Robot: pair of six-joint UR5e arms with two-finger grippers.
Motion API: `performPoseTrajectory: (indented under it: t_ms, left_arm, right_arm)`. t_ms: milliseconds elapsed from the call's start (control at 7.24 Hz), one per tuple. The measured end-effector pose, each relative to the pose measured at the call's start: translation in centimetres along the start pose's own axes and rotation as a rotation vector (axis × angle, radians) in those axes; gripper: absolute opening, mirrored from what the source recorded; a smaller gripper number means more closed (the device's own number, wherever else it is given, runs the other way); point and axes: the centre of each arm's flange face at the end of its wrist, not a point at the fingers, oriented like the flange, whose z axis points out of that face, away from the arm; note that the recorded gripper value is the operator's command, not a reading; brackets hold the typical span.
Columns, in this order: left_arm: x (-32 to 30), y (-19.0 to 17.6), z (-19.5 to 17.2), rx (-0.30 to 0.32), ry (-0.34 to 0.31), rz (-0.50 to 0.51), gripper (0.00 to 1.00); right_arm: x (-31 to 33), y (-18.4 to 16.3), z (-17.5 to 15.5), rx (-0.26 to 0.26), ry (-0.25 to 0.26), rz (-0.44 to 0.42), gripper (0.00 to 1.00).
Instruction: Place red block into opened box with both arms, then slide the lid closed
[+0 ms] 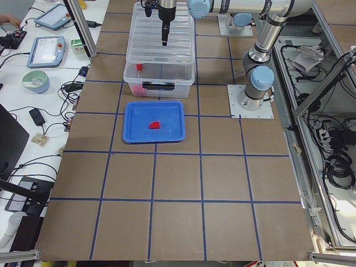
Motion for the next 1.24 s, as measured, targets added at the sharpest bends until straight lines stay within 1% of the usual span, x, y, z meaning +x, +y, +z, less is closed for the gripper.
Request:
performPoseTrajectory:
  t_ms: [553,967,1244]
  left_arm:
    - [-0.1,0.0,-0.1,0.002,-0.002,-0.001,1.0]
    - [-0.1,0.1,0.0,0.001,-0.004,-0.001,1.0]
    - [-0.1,0.0,0.0,0.0,-0.003,-0.002,1.0]
  right_arm:
    - [4.7,-0.4,0.4,-0.013,-0.009,0.003,1.0]
    - [7.7,-0.2,0.0,-0.021,-0.013,0.01,1.0]
    - [8.7,0.0,0.2,-0.031,-0.016,-0.007,1.0]
